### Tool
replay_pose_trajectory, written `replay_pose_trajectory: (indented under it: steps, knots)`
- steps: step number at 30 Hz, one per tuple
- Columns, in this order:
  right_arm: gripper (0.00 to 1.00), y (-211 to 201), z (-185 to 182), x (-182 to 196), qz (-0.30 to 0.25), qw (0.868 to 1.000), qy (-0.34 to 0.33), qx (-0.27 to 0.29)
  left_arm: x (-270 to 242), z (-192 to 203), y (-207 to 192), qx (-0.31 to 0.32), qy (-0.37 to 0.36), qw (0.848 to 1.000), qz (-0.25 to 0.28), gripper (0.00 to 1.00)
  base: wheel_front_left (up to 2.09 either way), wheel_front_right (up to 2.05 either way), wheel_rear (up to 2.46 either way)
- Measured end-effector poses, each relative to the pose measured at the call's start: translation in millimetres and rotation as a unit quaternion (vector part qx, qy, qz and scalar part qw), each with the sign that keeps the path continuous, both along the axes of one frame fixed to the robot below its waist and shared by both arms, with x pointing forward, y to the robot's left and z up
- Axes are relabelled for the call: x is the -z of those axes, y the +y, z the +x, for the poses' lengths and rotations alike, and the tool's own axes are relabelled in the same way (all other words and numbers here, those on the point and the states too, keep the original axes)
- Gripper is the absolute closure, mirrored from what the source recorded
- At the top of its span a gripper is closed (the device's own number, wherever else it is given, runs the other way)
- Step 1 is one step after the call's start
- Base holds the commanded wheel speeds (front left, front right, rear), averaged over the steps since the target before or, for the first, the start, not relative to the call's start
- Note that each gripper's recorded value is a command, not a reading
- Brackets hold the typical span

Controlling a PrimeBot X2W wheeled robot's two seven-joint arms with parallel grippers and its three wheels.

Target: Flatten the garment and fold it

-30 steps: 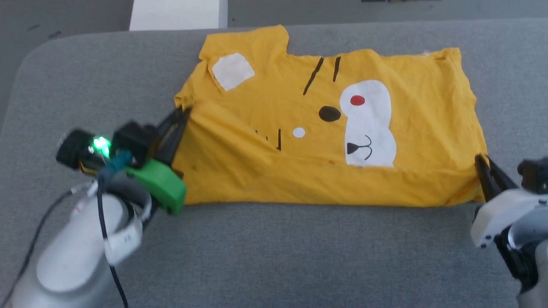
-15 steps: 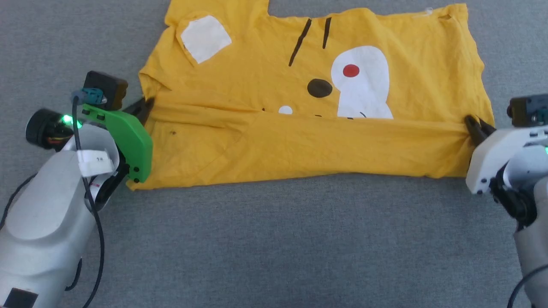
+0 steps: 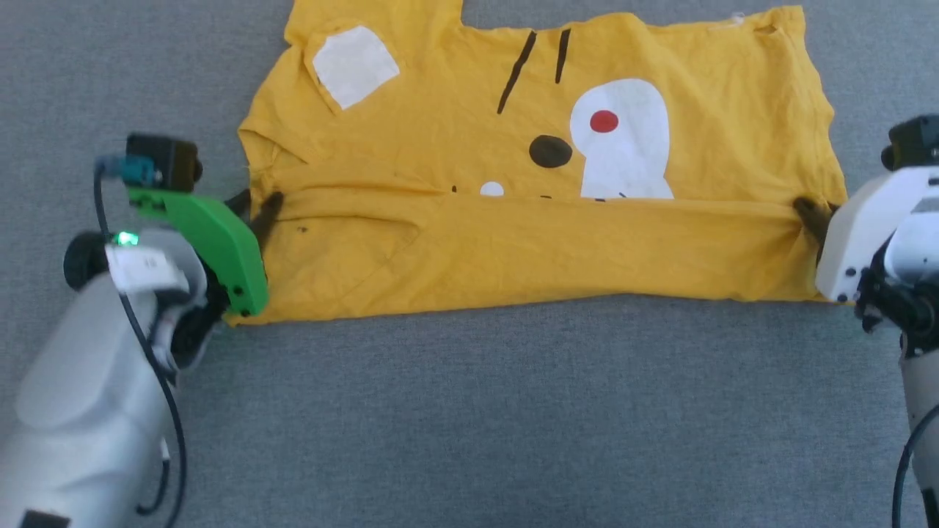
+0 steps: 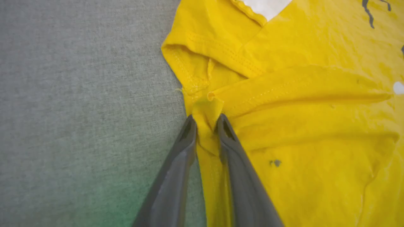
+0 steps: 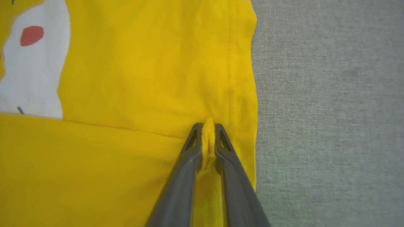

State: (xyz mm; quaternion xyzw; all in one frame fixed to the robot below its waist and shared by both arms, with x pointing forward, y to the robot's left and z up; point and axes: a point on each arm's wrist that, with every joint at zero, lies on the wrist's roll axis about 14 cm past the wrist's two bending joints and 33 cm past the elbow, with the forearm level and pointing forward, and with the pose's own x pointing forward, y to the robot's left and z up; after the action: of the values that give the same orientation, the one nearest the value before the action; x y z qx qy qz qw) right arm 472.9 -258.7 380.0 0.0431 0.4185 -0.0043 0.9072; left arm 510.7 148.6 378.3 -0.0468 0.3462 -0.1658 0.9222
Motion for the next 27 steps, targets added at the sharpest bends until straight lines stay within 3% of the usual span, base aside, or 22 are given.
replay_pose_trajectory:
  steps: [3, 6, 11, 19, 27]
  knots:
    - [0.00, 2.0, -6.3, -9.2, 0.007, 0.999, -0.041, 0.009, -16.3, -1.1, 4.4, -0.034, -0.083, 0.996, -0.006, 0.00, 0.00, 0.00, 0.00]
    - [0.00, -1.0, -10.5, -26.9, 0.003, 0.994, -0.108, 0.022, -44.7, -1.4, 8.9, -0.066, -0.181, 0.981, -0.009, 0.00, 0.00, 0.00, 0.00]
    - [0.00, 2.7, -22.1, -64.3, 0.003, 0.969, -0.243, 0.041, -67.2, -27.7, 6.3, -0.115, -0.249, 0.961, -0.024, 0.00, 0.00, 0.00, 0.00]
    - [0.00, 14.7, -60.7, -97.7, 0.006, 0.926, -0.372, 0.066, -44.7, -71.1, 22.8, -0.175, -0.188, 0.966, 0.010, 0.00, 0.00, 0.00, 0.00]
    - [0.00, 15.7, -82.4, -109.0, 0.002, 0.915, -0.397, 0.078, -7.4, -86.7, 15.0, -0.191, -0.044, 0.981, 0.005, 0.00, 0.00, 0.00, 0.00]
